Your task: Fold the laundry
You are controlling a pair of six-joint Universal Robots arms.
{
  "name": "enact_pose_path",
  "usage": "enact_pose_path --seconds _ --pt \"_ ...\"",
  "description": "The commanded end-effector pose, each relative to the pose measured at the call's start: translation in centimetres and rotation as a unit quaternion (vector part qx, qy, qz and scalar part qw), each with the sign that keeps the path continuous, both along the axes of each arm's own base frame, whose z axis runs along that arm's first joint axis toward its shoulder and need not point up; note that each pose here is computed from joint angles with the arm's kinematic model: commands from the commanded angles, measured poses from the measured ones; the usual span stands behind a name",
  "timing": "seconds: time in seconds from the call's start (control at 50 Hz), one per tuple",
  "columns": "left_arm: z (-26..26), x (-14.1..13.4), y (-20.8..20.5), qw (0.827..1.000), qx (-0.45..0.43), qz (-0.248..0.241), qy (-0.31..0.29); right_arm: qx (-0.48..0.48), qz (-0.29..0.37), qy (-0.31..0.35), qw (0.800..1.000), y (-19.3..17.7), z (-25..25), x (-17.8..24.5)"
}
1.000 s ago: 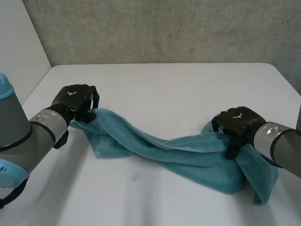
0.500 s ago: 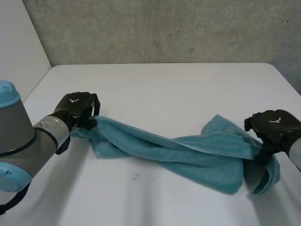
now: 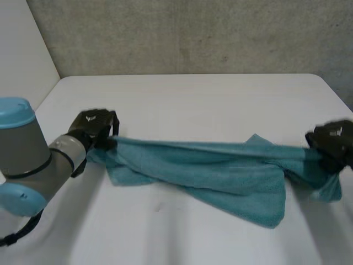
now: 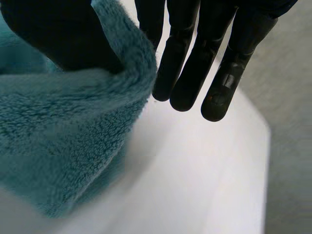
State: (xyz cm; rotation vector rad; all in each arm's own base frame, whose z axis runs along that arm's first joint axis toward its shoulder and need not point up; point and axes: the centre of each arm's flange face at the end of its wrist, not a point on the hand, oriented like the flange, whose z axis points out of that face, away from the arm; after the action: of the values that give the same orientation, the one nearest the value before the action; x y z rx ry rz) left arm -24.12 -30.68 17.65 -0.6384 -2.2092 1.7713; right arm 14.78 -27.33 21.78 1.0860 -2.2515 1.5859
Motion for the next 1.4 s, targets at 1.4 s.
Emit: enact_pose_path --seconds 1.4 --pt "-5.2 2.9 -4.1 0.991 -0.120 0.064 -0.003 -0.086 -0.056 -0.217 0.971 -4.5 -2.8 1.8"
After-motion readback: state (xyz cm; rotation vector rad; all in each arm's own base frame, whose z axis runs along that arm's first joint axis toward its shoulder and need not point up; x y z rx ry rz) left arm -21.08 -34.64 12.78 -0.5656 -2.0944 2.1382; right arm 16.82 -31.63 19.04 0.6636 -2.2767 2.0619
